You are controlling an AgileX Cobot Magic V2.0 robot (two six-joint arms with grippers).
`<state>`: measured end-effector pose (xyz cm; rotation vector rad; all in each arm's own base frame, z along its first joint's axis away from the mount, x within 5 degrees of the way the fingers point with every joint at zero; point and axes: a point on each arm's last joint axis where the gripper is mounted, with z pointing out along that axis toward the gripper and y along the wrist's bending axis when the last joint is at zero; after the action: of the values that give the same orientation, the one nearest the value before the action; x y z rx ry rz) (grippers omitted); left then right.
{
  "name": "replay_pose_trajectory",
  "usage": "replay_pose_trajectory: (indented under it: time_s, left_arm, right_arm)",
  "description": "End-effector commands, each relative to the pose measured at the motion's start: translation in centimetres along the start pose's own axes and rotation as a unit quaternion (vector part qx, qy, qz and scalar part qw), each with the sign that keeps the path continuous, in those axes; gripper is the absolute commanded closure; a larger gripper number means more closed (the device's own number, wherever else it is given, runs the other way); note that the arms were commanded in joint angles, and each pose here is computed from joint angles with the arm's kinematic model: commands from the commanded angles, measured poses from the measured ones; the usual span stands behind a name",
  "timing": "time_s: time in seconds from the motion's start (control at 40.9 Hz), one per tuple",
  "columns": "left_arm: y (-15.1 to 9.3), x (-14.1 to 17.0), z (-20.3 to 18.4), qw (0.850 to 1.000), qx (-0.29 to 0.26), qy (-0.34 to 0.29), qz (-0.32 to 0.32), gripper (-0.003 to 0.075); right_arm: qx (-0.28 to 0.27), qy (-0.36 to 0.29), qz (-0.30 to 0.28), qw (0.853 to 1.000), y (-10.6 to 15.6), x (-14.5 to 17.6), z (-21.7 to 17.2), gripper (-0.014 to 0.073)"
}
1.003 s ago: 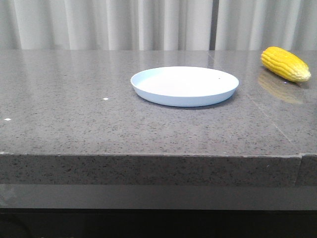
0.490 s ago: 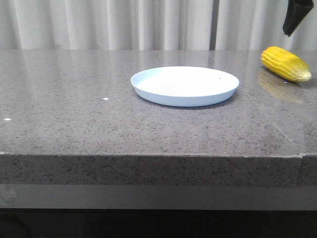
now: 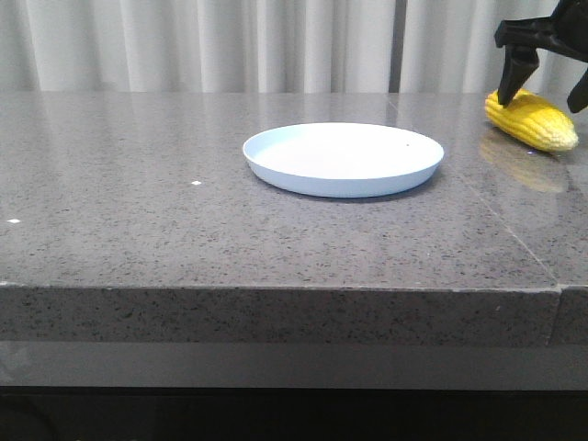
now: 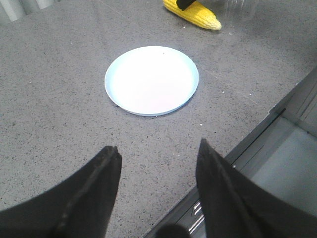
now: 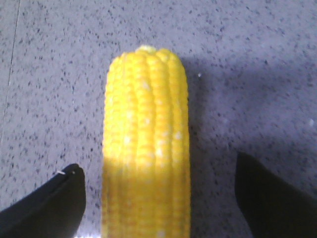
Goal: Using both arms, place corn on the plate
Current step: 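Lower the right gripper over the yellow corn cob, then grasp the corn cob with the right gripper and lift it, then carry the corn over the plate, lower it and open the right gripper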
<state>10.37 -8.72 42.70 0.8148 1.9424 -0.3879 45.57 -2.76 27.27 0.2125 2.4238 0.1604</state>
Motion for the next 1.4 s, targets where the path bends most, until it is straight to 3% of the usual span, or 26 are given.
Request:
replay_pose_trajectory:
  time_s: [0.0, 0.147, 0.22, 0.294, 0.392, 0.612, 0.93, 1.175, 1.371]
  left_arm:
    - [0.0, -1.1, -0.7, 0.999, -0.001, -0.045, -0.003, 0.0365]
    - [0.0, -1.1, -0.7, 0.999, -0.001, -0.045, -0.003, 0.0365]
    - [0.0, -1.1, -0.7, 0.999, -0.001, -0.045, -0.003, 0.0365]
    - [0.0, -1.1, -0.7, 0.999, -0.001, -0.045, -0.003, 0.0365]
    - [0.0, -1.1, -0.7, 0.999, -0.001, -0.045, -0.003, 0.0365]
    - [0.0, -1.1, -0.7, 0.999, -0.001, -0.045, -0.003, 0.0365]
    - [0.0, -1.1, -0.7, 0.999, -0.001, -0.045, -0.003, 0.0365]
    - [0.0, -1.1, -0.7, 0.999, -0.001, -0.045, -0.003, 0.0365]
    - [0.0, -1.1, -0.7, 0.999, -0.001, -0.045, -0.003, 0.0365]
  right_arm:
    - [-0.016, -0.072, 0.009, 0.997, 0.6, -2.4, -2.2, -0.0041]
    - [-0.02, -0.055, 0.005, 0.998, 1.1, -2.3, -1.1, -0.0016]
    - [-0.022, -0.047, 0.002, 0.999, 1.4, -2.1, -0.9, 0.0078]
    - [-0.025, -0.047, 0.0, 0.999, 1.7, -2.1, -0.9, 0.025]
    - [-0.026, -0.04, -0.002, 0.999, 1.9, -2.1, -1.1, 0.0349]
    - [-0.037, -0.036, -0.043, 0.998, 3.2, -2.6, -4.2, 0.0344]
    - [-0.121, -0.077, -0.172, 0.975, 12.6, -1.2, -11.4, 0.0344]
    - [-0.192, -0.034, -0.204, 0.959, 18.8, 2.3, -10.2, 0.0344]
    - [-0.195, -0.02, -0.211, 0.958, 19.9, 5.0, -8.0, 0.0344]
